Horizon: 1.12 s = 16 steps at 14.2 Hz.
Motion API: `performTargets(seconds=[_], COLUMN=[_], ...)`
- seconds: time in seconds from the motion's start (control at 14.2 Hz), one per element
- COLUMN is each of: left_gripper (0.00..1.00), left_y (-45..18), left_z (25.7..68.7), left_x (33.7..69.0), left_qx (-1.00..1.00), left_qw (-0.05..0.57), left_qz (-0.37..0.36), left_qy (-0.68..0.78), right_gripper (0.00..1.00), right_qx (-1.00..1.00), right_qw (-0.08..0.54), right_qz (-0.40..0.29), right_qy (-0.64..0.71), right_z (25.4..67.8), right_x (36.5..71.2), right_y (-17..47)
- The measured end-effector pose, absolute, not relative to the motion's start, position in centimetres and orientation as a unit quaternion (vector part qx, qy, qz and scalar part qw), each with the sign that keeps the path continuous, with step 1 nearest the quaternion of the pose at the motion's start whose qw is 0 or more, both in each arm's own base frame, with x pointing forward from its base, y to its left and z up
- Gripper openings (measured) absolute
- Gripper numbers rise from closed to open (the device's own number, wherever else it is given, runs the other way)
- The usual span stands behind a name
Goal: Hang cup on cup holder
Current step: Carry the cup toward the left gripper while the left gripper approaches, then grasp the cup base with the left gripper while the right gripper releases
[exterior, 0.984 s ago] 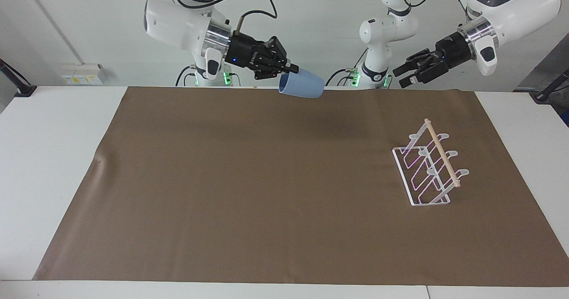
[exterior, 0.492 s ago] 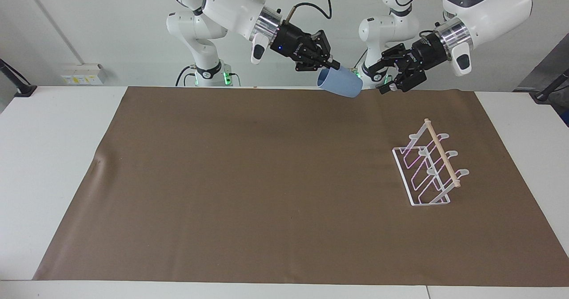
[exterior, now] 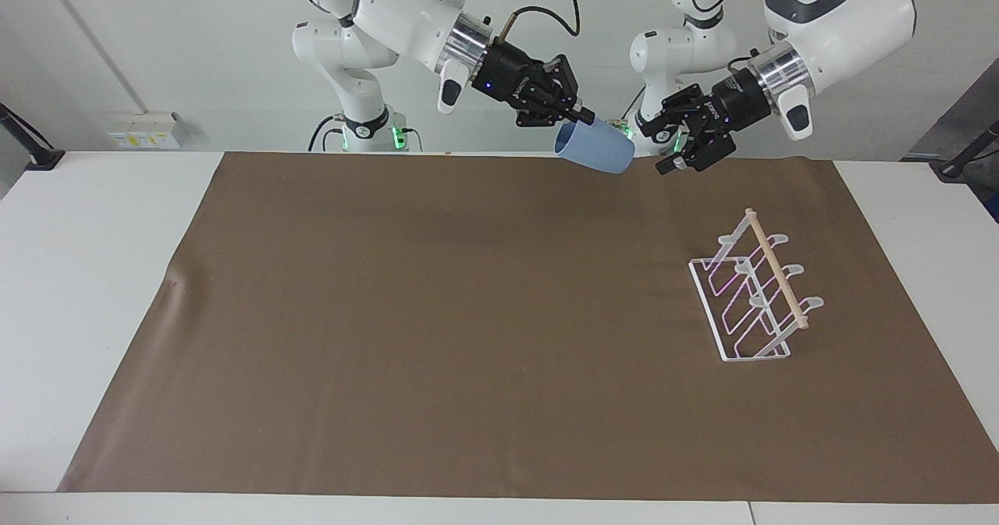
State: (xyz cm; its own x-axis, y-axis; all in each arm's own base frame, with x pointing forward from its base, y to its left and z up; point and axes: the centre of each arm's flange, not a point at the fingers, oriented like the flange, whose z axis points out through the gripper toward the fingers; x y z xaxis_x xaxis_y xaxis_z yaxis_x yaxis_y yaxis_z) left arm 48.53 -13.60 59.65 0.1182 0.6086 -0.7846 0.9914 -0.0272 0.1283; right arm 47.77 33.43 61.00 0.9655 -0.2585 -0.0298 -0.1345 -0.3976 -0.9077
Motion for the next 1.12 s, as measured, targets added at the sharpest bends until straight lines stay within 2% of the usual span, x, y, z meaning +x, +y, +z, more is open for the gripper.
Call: performTargets(seconds=[0.42,1.12], left_gripper=[1.0,1.0], left_y=[-18.5,-18.3], left_z=[59.7,58.6], left_x=[47.2,47.5], left_qx=[0.685,0.677], left_qw=[0.345,0.349], left_qz=[-0.271,-0.259], left_qy=[0.581,0.594], right_gripper=[0.05,0.05], right_qx=[-0.834,-0.834], right_qw=[0.536,0.536], right_qz=[-0.058,-0.057], right_qy=[0.118,0.119], right_z=[61.0,60.9], right_x=[47.8,47.8], right_y=[33.4,33.4])
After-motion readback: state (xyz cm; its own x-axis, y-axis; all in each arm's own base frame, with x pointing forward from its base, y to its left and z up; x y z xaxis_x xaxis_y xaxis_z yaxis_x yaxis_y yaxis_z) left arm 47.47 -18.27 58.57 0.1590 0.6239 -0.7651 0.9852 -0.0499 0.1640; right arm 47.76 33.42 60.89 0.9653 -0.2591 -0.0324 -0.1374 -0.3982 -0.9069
